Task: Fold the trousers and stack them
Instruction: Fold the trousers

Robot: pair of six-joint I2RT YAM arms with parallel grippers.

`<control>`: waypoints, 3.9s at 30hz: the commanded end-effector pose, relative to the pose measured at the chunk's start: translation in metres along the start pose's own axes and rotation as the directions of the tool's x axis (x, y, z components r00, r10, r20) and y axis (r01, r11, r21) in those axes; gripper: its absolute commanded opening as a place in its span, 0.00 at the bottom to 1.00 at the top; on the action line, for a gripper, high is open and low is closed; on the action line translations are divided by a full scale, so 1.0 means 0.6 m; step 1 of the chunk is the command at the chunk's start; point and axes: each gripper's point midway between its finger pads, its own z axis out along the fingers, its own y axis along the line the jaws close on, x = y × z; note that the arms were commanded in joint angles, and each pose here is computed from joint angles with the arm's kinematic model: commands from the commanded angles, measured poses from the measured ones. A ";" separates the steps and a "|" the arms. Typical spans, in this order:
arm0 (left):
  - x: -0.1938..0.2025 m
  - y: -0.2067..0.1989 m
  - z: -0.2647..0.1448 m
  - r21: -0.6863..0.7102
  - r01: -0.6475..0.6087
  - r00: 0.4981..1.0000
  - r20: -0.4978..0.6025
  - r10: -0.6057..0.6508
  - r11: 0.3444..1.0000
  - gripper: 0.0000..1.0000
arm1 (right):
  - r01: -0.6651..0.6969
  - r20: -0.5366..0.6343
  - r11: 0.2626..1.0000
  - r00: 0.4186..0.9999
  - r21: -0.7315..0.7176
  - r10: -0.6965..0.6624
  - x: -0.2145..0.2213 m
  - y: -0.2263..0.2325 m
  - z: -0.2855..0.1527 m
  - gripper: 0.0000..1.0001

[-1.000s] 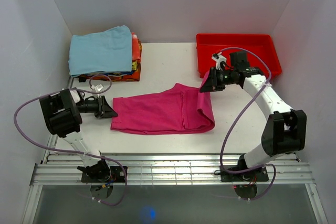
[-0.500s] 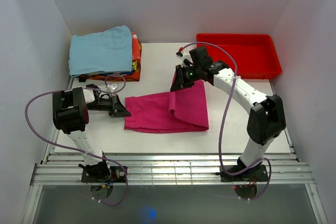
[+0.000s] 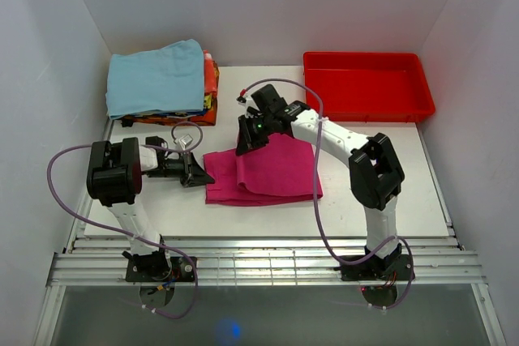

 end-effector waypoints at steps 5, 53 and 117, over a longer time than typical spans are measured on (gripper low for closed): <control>0.004 0.007 0.012 -0.018 -0.032 0.999 0.029 0.033 0.999 0.00 | 0.050 0.071 0.993 0.997 -0.104 -0.043 -0.040 0.102 0.039 0.08; -0.007 0.036 0.000 -0.121 -0.019 0.997 0.076 0.028 0.992 0.34 | -0.114 -0.041 0.989 0.993 -0.092 0.111 0.021 0.092 0.224 0.08; -0.132 -0.169 -0.098 0.083 -0.368 0.924 0.144 0.355 0.926 0.57 | 0.282 0.118 0.907 0.959 -0.313 -0.258 -0.075 -0.123 -0.098 0.88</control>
